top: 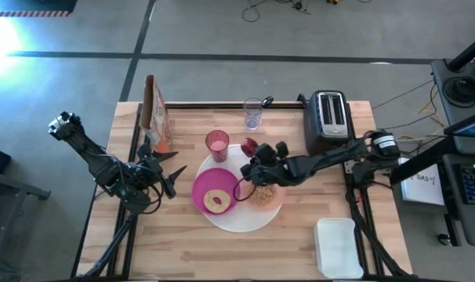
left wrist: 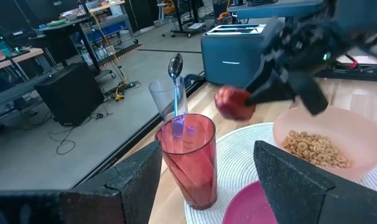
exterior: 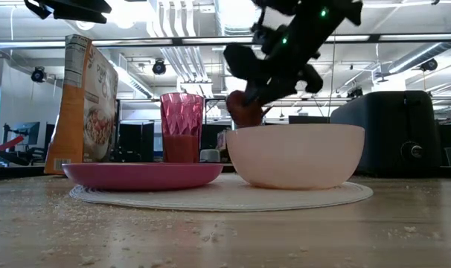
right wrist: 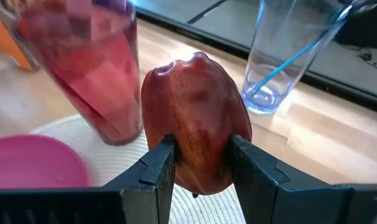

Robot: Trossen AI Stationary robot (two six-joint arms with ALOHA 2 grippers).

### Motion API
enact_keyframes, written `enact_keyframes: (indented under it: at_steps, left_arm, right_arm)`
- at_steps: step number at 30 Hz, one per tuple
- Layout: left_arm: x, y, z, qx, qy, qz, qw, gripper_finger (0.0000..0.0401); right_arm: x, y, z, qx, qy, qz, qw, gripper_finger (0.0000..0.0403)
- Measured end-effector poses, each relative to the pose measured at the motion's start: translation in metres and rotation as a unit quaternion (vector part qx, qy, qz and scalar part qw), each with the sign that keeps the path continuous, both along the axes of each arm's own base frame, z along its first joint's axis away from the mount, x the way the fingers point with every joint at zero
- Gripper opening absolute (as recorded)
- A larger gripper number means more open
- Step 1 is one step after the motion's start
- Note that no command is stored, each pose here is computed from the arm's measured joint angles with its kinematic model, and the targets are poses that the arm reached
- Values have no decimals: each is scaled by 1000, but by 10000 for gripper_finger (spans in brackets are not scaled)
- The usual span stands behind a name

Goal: Arrange a breakfast setting
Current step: Put the apple on the top side of the white mat

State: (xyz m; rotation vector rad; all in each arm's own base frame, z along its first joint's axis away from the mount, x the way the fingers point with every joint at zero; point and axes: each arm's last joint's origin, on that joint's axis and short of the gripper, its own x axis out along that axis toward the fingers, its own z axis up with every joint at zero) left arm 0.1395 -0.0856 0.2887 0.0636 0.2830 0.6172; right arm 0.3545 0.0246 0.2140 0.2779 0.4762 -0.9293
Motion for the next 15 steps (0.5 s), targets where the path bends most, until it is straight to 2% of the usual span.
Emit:
enact_keyframes:
  at_steps: [7,15]
  left_arm:
    - [0,0,0,-1,-1,0,1000,237]
    - [0,0,0,-2,-2,0,1000,237]
  right_arm:
    - [9,-1,-22,14,2,-14,1000,125]
    - [22,1,-36,36,-25,0,999,125]
